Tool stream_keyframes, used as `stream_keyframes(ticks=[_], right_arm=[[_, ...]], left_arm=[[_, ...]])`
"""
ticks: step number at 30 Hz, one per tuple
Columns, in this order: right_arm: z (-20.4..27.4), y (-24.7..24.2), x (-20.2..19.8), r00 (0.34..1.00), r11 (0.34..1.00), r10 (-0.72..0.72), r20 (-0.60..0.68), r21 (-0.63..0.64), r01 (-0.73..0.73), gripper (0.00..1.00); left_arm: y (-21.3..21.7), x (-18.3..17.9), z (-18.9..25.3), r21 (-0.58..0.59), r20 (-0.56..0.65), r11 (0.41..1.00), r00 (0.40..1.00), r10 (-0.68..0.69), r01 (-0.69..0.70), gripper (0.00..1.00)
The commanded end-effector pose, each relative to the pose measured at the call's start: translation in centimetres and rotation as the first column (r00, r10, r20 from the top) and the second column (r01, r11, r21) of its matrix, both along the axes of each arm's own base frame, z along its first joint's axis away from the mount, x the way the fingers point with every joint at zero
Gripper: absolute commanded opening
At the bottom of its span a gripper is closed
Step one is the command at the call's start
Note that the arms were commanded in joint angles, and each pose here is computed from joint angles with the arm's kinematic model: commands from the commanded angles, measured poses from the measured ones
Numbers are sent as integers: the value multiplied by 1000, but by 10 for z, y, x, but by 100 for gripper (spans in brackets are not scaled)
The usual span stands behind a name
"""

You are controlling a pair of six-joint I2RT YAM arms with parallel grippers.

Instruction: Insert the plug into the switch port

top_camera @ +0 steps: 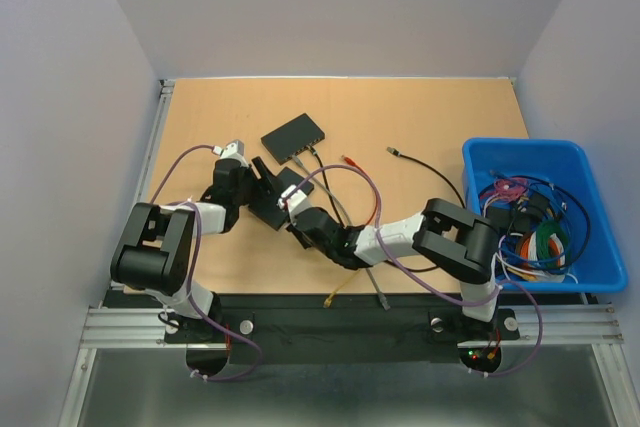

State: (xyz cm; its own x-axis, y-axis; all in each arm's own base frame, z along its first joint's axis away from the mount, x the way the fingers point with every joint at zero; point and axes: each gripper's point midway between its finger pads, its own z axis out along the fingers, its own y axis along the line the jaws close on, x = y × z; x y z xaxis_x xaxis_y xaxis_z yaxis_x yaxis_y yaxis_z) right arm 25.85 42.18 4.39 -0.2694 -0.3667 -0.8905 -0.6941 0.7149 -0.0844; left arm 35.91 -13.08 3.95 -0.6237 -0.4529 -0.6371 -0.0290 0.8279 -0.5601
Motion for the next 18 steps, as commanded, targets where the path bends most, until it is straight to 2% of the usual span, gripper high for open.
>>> stream_keyframes(ticks=[1,9,18], right_arm=[[42,31,10,996,982,-4,94,189,-14,0],[34,34,21,992,988,-30,123,154,11,1],[54,43,39,989,978,-45,139,207,16,0]], left_arm=[[-17,-22,-18,-39,-109,997,991,-74,70,75],[-23,-30,-25,-76,-149,993,984,-96,85,75],[-34,-48,-44,-92,-218,990,968,-126,108,75]])
